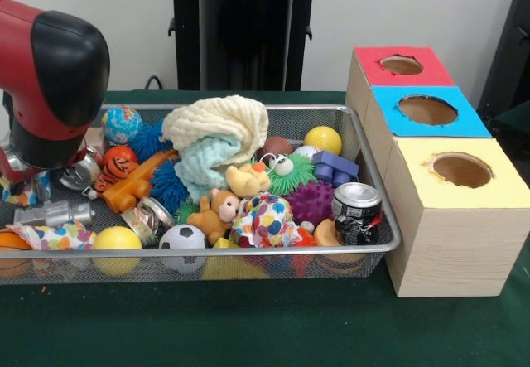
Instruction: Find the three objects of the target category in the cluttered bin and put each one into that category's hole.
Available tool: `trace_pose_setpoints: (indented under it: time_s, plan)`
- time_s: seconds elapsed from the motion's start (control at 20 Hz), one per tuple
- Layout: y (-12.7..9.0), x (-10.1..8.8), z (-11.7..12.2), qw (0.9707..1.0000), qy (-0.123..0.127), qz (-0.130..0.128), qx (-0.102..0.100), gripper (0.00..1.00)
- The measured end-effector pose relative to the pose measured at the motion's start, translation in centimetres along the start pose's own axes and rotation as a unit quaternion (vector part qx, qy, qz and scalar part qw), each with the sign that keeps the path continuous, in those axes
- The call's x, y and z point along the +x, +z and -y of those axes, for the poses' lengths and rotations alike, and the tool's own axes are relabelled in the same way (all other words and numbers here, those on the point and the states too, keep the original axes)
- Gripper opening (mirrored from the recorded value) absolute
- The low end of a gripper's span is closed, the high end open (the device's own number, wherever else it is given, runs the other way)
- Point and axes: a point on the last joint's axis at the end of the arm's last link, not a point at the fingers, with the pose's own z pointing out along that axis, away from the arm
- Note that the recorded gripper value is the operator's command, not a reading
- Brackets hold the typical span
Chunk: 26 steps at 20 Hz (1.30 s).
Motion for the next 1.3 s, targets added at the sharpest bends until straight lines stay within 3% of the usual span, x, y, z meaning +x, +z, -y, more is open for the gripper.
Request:
trace_pose_setpoints:
  time_s: [0.55,1.15,1.2,1.3]
  plan:
    - [0.3,0.2,-0.1,1.0000,-0.001,-0.006,0.001,1.00]
    - [0.9,0.0,0.0,0.9998,0.012,0.001,-0.015,1.00]
    - [1.0,0.0,0.1,0.9998,0.014,0.001,-0.017,0.00]
    - [1.0,0.0,-0.1,0.9996,0.015,-0.001,-0.025,0.00]
